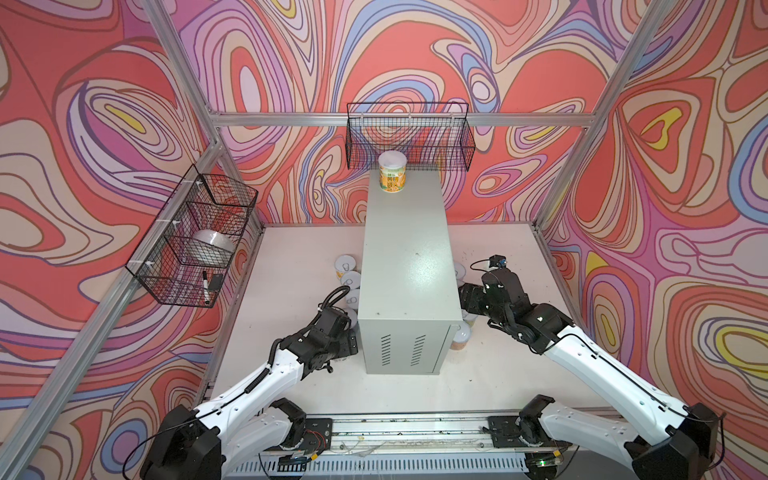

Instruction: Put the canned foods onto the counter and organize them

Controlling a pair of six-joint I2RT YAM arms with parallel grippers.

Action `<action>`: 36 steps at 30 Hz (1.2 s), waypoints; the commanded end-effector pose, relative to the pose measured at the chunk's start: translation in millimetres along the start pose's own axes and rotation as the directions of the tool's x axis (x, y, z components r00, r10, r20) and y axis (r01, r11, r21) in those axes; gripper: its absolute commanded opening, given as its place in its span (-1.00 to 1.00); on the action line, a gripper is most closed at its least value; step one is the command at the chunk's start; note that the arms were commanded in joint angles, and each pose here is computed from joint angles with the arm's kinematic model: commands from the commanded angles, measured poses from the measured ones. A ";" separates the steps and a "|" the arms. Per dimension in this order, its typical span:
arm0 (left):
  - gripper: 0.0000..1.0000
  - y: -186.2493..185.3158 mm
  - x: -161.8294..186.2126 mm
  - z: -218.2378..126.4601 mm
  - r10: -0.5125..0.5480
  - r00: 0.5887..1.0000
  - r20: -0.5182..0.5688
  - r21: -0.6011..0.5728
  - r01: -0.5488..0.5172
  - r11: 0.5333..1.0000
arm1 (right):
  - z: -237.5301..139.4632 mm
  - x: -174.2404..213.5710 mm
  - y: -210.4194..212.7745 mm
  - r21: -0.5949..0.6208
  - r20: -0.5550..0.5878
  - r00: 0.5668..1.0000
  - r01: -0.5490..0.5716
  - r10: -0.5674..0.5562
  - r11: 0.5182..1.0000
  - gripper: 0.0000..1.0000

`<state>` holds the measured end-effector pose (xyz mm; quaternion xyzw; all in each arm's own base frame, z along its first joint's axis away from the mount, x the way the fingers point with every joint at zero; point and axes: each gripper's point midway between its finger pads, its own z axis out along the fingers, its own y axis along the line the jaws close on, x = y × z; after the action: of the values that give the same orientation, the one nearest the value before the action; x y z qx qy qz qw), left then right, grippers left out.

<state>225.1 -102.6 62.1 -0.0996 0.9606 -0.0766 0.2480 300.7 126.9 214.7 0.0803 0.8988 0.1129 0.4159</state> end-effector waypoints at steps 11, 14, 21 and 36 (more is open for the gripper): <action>0.44 18.3 20.2 32.6 -0.026 0.999 -0.048 -0.104 0.021 0.994 | 9.0 1.9 0.5 -0.022 0.001 1.000 -0.007 0.007 1.000 0.62; 0.33 18.9 21.1 33.8 -0.033 0.998 -0.044 -0.102 0.029 0.994 | 9.9 2.0 -0.7 -0.018 0.001 1.000 -0.005 0.005 1.000 0.61; 0.06 21.3 24.1 35.6 -0.021 0.998 -0.058 -0.115 0.014 0.993 | 12.8 3.0 -2.9 -0.013 0.002 1.000 -0.002 0.002 1.000 0.61; -1.00 21.3 19.2 33.5 -0.006 0.998 -0.059 -0.136 -0.002 0.991 | 24.9 3.0 0.0 -0.015 -0.013 1.000 -0.009 0.008 1.000 0.61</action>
<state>227.0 -91.9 26.7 -0.1100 0.9668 -0.0227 0.2296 313.6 130.0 198.1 0.0825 0.9010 0.1209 0.4083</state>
